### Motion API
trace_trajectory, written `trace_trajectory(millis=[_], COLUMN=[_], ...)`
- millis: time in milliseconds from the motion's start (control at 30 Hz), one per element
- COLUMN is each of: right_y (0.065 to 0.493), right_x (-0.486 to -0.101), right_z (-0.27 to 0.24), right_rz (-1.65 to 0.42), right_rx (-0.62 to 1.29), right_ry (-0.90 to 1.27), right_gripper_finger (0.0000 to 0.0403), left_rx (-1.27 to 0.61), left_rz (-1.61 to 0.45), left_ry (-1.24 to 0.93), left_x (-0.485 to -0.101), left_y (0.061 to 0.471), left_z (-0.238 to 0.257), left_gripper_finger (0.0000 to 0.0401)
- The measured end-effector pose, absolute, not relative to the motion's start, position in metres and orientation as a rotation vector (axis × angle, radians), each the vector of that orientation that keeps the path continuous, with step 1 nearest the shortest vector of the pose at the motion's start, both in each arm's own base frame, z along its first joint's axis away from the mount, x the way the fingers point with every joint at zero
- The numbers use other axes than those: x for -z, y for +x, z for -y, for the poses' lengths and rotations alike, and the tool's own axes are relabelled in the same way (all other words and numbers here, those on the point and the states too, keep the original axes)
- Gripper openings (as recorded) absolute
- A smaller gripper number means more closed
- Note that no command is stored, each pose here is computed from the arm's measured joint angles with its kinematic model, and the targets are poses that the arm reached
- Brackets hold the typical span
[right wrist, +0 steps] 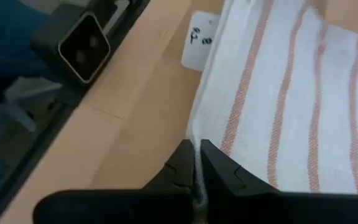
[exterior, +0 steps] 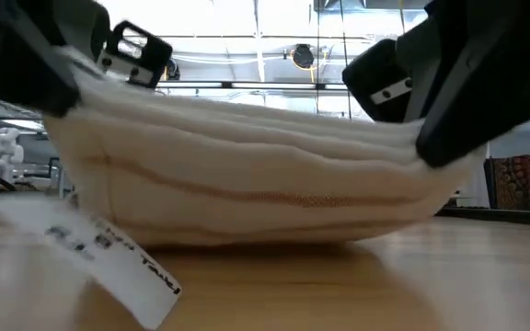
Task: Roll towel
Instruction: Roll the white towel
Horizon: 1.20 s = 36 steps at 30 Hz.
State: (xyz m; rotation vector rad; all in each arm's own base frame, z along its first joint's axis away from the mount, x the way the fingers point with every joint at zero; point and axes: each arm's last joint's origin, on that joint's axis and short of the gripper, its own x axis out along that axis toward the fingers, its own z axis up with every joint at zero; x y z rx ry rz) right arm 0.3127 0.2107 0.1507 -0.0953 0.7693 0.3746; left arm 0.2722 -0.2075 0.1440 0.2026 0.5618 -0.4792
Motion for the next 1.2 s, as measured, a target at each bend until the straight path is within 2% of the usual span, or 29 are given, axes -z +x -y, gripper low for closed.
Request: trace_trajectory(millis=[233, 400, 533, 700, 900, 1033, 1200], right_y=[0.323, 0.338, 0.348, 0.352, 0.354, 0.353, 0.351], right_x=[-0.154, -0.154, -0.154, -0.155, -0.155, -0.154, -0.154], right_z=[-0.193, -0.164, -0.142, -0.130, -0.128, -0.128, -0.135], right_rz=[-0.794, -0.846, -0.876, -0.903, -0.885, -0.863, -0.809], right_rx=[-0.355, -0.342, -0.371, -0.435, -0.420, -0.388, -0.338], right_ry=[0.022, 0.194, 0.291, 0.381, 0.362, 0.268, 0.073], right_gripper_finger=[0.0004, 0.0004, 0.0004, 0.0004, 0.0006, 0.0033, 0.0110], left_rx=[0.440, 0.375, 0.364, 0.437, 0.443, 0.405, 0.383], left_rz=[-0.610, -0.664, -0.609, -0.501, -0.522, -0.555, -0.522], left_ry=[0.161, 0.113, 0.057, -0.037, -0.084, -0.133, -0.201], left_x=[-0.133, -0.116, -0.110, -0.117, -0.115, -0.108, -0.110], left_y=[0.268, 0.260, 0.256, 0.258, 0.255, 0.251, 0.254], left_z=[0.197, 0.180, 0.170, 0.171, 0.171, 0.161, 0.156], left_gripper_finger=[0.0018, 0.0018, 0.0018, 0.0017, 0.0017, 0.0017, 0.0017])
